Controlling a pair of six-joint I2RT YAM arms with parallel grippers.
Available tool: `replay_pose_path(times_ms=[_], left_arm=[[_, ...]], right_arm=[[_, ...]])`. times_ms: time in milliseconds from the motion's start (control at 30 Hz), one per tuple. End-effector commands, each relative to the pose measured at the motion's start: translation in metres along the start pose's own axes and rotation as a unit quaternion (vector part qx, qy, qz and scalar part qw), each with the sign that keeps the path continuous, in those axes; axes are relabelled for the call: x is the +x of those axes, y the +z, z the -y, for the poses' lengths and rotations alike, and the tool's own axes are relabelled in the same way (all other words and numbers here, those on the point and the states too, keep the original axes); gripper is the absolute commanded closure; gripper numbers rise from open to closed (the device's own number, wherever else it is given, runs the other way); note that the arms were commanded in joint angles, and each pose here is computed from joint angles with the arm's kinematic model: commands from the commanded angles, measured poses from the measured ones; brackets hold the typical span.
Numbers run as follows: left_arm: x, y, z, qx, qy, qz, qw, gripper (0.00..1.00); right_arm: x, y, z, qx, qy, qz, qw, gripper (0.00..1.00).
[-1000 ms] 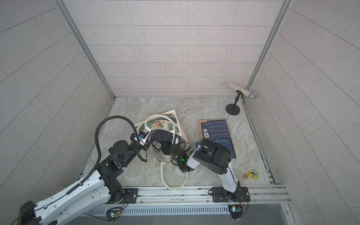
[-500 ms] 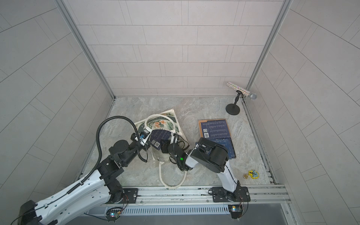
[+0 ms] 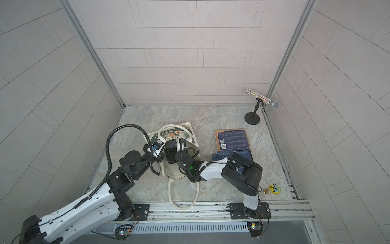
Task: Take out the books from the canvas bag
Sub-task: Pick up the book from the canvas bag.
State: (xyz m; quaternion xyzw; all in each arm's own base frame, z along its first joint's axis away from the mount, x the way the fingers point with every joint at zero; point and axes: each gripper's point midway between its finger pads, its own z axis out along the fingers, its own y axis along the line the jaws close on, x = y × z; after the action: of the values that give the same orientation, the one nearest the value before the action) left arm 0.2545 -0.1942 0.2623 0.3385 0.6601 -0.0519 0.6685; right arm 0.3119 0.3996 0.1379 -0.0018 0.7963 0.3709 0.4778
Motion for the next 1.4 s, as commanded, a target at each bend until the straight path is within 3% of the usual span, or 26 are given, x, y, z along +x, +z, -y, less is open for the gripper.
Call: replay_pose_path(times_ms=[0, 100, 200, 333, 500, 733, 933, 1000, 1033, 1267, 1367], left_arm=[[-0.051, -0.008, -0.013, -0.010, -0.018, 0.083, 0.996, 1.00], [-0.051, -0.009, -0.014, -0.010, -0.018, 0.084, 0.996, 1.00], [-0.052, -0.008, -0.014, -0.009, -0.019, 0.084, 0.996, 1.00], [-0.053, -0.008, -0.013, -0.008, -0.022, 0.085, 0.996, 1.00], [-0.052, -0.008, -0.014, -0.009, -0.022, 0.083, 0.996, 1.00], [-0.051, -0.007, -0.013, -0.008, -0.023, 0.081, 0.996, 1.00], [-0.052, -0.008, -0.015, -0.010, -0.024, 0.080, 0.996, 1.00], [-0.051, -0.007, -0.014, -0.009, -0.024, 0.080, 0.996, 1.00], [-0.052, -0.007, -0.014, -0.009, -0.024, 0.080, 0.996, 1.00], [-0.051, -0.007, -0.015, -0.010, -0.024, 0.079, 0.997, 1.00], [-0.051, -0.006, -0.015, -0.009, -0.025, 0.076, 0.997, 1.00]], right_arm=[[0.001, 0.007, 0.010, 0.003, 0.023, -0.008, 1.000, 0.45], [0.004, 0.006, 0.016, 0.012, 0.028, -0.013, 0.999, 0.45], [0.007, -0.001, 0.042, 0.083, 0.053, -0.024, 0.995, 0.43], [0.015, -0.003, 0.051, 0.111, 0.049, -0.031, 0.992, 0.43], [0.025, 0.002, 0.070, 0.095, 0.133, -0.032, 0.986, 0.52], [0.025, -0.002, 0.076, 0.084, 0.167, -0.015, 0.982, 0.58], [0.011, -0.007, 0.063, 0.061, 0.160, 0.000, 0.985, 0.64], [0.006, -0.011, 0.059, 0.061, 0.153, 0.001, 0.986, 0.77], [0.005, -0.012, 0.058, 0.063, 0.151, 0.001, 0.987, 0.79], [-0.002, -0.028, 0.050, 0.108, 0.098, -0.024, 0.989, 0.80], [-0.003, -0.035, 0.048, 0.126, 0.068, -0.047, 0.989, 0.74]])
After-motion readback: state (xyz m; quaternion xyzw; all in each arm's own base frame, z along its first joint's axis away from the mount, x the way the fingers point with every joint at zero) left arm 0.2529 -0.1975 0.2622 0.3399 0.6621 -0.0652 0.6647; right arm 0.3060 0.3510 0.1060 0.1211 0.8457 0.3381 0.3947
